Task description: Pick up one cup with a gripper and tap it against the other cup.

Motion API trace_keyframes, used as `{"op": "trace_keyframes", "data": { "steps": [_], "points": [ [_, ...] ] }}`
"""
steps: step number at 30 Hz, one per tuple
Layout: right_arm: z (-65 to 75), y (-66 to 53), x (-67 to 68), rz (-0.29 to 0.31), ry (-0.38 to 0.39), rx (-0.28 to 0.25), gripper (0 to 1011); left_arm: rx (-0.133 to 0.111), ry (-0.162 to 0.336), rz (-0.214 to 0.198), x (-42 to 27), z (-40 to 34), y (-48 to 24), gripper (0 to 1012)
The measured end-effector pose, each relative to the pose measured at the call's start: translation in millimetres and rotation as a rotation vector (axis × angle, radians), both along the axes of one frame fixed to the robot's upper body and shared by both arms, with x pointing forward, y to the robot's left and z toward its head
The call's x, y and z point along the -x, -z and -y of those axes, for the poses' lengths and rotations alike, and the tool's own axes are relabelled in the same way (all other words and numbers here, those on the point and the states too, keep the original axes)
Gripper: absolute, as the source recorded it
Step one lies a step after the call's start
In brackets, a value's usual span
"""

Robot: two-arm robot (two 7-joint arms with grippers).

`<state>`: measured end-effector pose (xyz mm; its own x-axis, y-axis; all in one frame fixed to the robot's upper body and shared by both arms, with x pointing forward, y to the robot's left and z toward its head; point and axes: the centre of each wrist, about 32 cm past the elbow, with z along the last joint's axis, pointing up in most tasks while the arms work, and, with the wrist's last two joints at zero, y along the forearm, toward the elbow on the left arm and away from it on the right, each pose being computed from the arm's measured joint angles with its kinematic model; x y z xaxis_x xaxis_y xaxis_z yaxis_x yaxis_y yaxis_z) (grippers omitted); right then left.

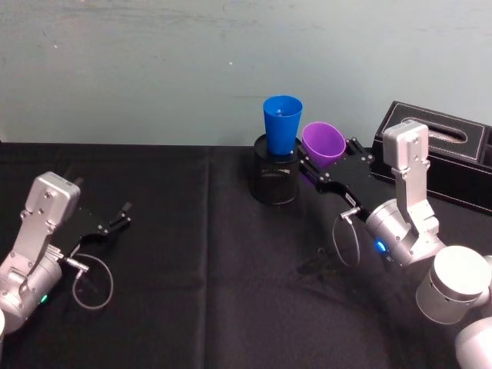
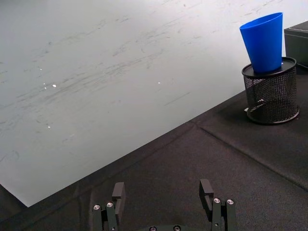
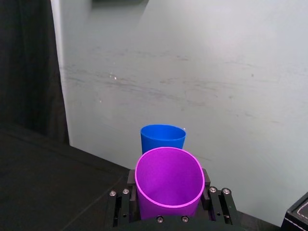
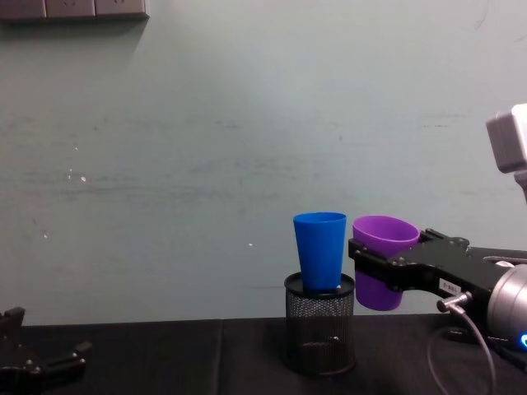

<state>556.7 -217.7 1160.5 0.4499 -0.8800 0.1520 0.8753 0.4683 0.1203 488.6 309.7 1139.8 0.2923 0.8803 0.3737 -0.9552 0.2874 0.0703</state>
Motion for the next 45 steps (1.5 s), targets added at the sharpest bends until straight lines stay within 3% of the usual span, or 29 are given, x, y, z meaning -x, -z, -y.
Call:
{"op": "trace_keyframes", "data": {
  "steps": [45],
  "points": [
    [-1.4, -2.6, -7.3, 0.002, -0.012, -0.018, 734, 0.0, 0.0, 0.0, 0.0, 0.0, 0.0, 1011]
  ]
}}
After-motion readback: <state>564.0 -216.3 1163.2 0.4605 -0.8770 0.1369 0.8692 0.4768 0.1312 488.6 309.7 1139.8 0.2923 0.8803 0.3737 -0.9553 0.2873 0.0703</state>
